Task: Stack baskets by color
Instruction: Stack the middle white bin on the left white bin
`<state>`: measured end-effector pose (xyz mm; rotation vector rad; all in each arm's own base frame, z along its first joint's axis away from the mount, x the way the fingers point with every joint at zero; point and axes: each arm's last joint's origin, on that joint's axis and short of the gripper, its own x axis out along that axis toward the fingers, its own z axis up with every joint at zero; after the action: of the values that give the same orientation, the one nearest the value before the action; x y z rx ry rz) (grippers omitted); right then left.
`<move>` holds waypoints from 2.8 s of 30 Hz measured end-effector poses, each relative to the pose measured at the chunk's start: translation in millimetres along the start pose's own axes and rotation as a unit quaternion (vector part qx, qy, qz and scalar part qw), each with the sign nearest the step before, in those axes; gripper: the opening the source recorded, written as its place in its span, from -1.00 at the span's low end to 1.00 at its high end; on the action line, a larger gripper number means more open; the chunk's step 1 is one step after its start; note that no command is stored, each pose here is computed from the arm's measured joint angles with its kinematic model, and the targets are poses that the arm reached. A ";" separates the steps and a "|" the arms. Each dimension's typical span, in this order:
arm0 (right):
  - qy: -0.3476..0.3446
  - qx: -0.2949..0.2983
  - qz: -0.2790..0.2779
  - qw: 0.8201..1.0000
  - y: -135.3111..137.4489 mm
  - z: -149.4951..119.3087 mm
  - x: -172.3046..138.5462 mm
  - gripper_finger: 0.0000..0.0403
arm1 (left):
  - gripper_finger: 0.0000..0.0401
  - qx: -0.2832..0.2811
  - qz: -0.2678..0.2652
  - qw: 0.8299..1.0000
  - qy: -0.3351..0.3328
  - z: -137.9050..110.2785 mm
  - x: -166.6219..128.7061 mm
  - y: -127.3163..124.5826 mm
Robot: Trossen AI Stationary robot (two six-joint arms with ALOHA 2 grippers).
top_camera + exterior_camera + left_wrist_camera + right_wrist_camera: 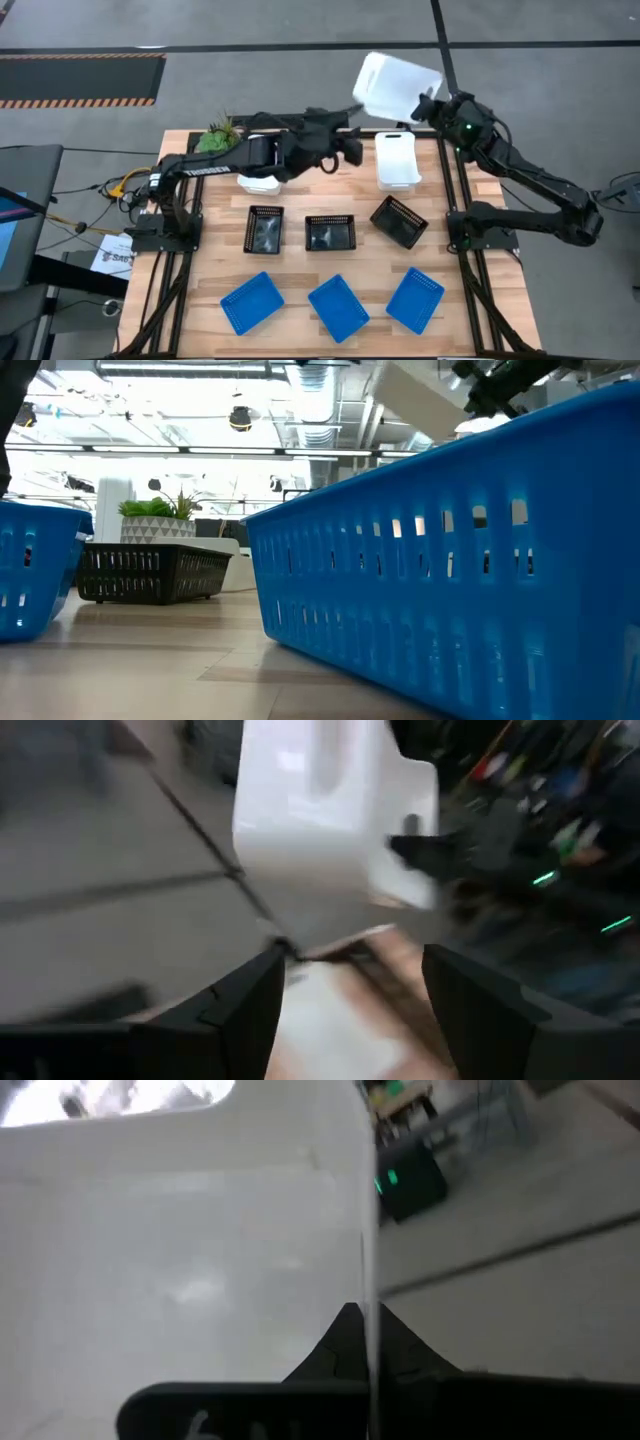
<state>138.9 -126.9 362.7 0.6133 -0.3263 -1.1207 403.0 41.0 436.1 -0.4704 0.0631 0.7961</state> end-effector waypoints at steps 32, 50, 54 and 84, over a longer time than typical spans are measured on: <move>-0.116 -0.077 0.087 0.986 57.8 -28.4 15.5 -1.00 | 0.07 -0.140 0.007 0.986 -0.093 4.6 56.7 13.1; -0.093 -0.152 0.100 0.979 59.1 -32.7 11.0 -0.71 | -0.99 -0.066 0.035 0.992 -0.099 14.9 61.8 26.9; -0.064 -0.190 0.128 0.971 56.7 -31.2 4.4 -0.41 | -1.00 -0.040 0.037 0.993 -0.105 23.8 56.7 30.2; 0.301 -0.289 0.138 0.898 15.0 -69.5 -53.8 0.31 | -1.00 0.013 0.123 0.955 0.269 54.5 -30.9 136.2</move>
<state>165.1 -53.2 319.9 0.3362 0.4402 -0.6528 279.3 125.6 439.8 -0.6532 0.6495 0.8896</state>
